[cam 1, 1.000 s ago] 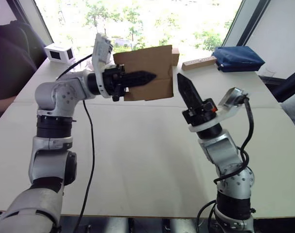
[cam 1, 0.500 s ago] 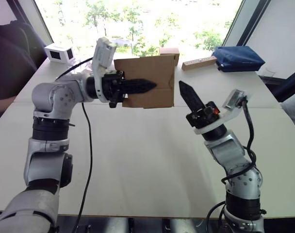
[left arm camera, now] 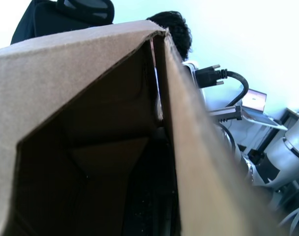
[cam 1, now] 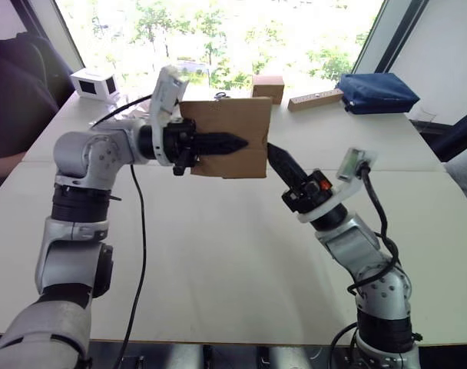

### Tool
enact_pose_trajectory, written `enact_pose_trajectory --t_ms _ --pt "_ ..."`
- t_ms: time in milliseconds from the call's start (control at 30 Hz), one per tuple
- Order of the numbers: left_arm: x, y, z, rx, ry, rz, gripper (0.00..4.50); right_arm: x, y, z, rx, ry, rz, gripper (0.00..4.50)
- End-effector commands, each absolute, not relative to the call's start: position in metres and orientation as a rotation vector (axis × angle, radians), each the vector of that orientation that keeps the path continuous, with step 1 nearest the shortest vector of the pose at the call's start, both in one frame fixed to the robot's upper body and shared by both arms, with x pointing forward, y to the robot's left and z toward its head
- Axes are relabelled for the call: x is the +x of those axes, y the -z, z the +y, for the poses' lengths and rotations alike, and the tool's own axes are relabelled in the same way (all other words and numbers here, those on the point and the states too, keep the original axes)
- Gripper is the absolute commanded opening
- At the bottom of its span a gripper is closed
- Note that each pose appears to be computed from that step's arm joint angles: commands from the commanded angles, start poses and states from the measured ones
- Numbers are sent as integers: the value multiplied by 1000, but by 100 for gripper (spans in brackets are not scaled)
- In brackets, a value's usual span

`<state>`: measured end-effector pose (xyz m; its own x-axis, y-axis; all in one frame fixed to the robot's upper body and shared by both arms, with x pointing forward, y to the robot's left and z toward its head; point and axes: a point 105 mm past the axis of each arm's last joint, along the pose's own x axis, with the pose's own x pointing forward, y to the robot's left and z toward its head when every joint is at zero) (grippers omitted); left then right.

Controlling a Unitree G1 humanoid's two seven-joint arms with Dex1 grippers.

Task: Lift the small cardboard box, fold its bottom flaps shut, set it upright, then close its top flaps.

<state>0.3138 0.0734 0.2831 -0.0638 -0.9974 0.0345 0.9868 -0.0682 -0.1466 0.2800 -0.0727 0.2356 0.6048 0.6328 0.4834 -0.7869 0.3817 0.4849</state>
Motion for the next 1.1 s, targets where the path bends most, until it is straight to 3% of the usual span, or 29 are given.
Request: enact_pose_trajectory --t_ms 33,100,267,433,567,767,1100 --pt "306 -285 58 -47 1685 91 0 259 -241 -46 696 -1057 -227 2" --pt "307 -283 58 -6 1685 101 0 260 -239 -47 682 -1037 -222 2" --pt "308 -279 62 278 1655 184 0 258 -224 -92 578 -892 -179 2" --pt "301 -253 64 720 1655 371 0 230 -188 -127 338 -898 56 2" --pt "305 -232 72 975 1581 549 0 218 -180 -136 211 -936 143 2" --pt "308 -221 52 1164 1529 682 0 201 -157 -135 -152 -939 294 2" --pt "302 -186 35 1290 1497 792 0 202 -161 -135 -347 -872 274 2"
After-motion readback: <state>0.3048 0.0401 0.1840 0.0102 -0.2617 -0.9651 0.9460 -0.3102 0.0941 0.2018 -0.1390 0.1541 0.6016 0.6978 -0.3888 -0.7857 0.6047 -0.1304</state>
